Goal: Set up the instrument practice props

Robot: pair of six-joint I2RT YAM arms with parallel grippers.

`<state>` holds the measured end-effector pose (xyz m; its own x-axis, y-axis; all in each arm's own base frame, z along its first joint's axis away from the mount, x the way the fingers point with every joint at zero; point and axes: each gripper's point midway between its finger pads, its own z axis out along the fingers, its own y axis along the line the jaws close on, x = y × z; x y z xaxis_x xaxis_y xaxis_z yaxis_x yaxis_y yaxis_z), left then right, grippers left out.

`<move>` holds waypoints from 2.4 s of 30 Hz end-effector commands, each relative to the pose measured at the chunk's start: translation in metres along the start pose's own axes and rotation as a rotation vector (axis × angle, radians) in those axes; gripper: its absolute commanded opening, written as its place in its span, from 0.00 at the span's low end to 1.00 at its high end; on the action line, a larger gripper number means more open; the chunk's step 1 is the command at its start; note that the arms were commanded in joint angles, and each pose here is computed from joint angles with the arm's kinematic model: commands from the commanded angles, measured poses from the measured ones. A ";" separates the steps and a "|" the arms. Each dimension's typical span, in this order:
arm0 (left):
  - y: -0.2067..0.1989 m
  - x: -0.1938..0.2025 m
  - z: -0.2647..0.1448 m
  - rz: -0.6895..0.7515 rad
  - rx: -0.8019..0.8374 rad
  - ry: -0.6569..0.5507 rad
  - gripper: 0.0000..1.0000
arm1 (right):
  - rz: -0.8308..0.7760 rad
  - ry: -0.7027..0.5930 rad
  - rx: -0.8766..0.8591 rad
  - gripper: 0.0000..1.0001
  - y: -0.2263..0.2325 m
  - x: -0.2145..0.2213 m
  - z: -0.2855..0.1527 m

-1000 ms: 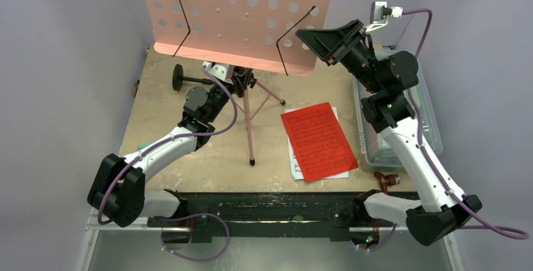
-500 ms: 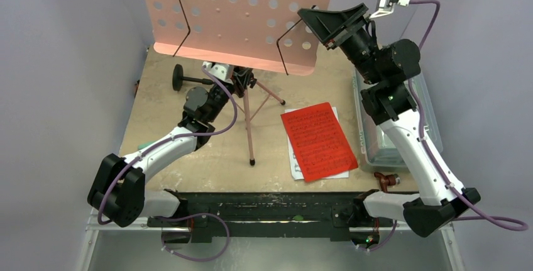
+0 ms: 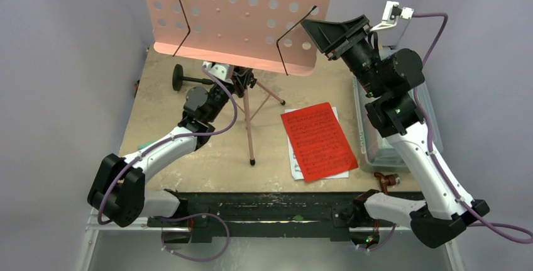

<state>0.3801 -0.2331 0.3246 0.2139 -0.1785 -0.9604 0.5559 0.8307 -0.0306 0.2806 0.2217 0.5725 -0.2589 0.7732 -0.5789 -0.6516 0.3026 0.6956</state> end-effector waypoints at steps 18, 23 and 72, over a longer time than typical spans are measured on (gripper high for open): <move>-0.012 0.003 0.005 -0.034 0.044 0.029 0.00 | -0.045 -0.063 0.018 0.25 -0.017 -0.006 0.025; -0.012 0.003 0.005 -0.035 0.045 0.027 0.00 | -0.044 -0.025 0.022 0.03 -0.027 0.006 0.026; -0.012 0.012 0.007 -0.049 0.043 0.048 0.00 | -0.419 0.035 0.011 0.43 0.002 -0.001 0.015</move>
<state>0.3832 -0.2349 0.3245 0.2133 -0.1793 -0.9604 0.5564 0.8303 -0.0315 0.3005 0.2557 0.5610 -0.0968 0.5688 -0.8168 -0.7299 0.5173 0.4467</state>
